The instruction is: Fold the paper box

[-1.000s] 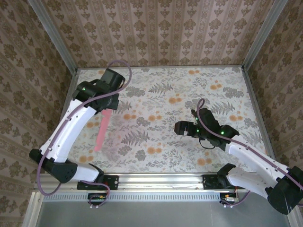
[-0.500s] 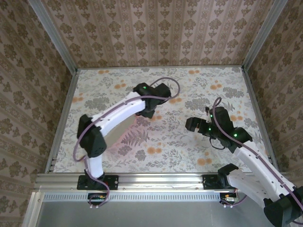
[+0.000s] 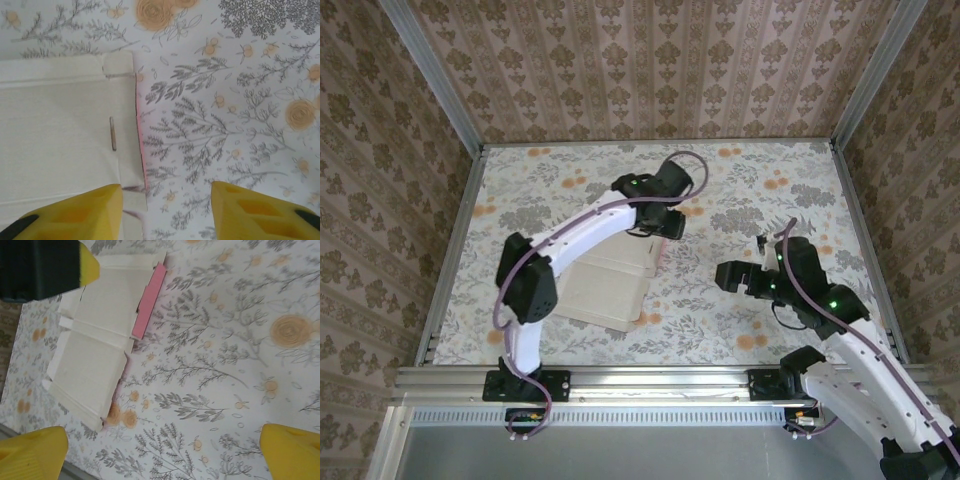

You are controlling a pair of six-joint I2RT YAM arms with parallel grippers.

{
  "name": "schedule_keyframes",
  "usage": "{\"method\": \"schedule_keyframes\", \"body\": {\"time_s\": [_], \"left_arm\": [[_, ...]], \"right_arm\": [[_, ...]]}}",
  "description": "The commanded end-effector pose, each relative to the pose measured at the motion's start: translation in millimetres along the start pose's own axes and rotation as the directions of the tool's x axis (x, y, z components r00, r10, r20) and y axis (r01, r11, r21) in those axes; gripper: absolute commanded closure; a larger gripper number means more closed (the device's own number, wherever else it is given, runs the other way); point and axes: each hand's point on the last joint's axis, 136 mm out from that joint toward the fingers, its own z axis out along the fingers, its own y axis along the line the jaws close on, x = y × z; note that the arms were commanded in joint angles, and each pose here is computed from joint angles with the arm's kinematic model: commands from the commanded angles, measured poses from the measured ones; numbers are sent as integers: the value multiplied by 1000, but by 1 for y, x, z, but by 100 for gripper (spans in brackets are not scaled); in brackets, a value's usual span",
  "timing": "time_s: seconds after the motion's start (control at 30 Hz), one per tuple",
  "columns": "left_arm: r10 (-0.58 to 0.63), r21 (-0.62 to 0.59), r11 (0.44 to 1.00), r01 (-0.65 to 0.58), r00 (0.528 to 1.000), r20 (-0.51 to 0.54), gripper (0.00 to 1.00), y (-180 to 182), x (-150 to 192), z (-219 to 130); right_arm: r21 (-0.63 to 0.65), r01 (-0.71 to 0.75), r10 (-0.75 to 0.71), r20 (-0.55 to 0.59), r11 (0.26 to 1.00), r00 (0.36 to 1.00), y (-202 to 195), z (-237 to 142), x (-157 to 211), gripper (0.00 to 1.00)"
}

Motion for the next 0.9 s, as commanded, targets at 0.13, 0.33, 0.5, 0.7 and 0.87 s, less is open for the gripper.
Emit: {"method": "schedule_keyframes", "body": {"time_s": [0.13, 0.33, 0.5, 0.7, 0.87], "left_arm": [[-171, 417, 906, 78, 967, 191, 50, 28, -4, -62], [-232, 455, 885, 98, 941, 248, 47, 83, 23, -87], [-314, 415, 892, 179, 906, 283, 46, 133, 40, -100], [-384, 484, 858, 174, 842, 378, 35, 161, 43, -137], [-377, 475, 866, 156, 827, 416, 0, 165, 42, -141]], "right_arm": [[-55, 30, -32, -39, 998, 999, 43, 32, -7, 2], [-133, 52, -61, -61, 990, 996, 91, 70, -5, 4], [-142, 74, -89, -97, 987, 991, 133, 107, 0, 0], [-185, 89, -119, -154, 979, 981, 176, 152, 19, 0], [-161, 94, -127, -212, 982, 969, 185, 182, 36, 0]]}}
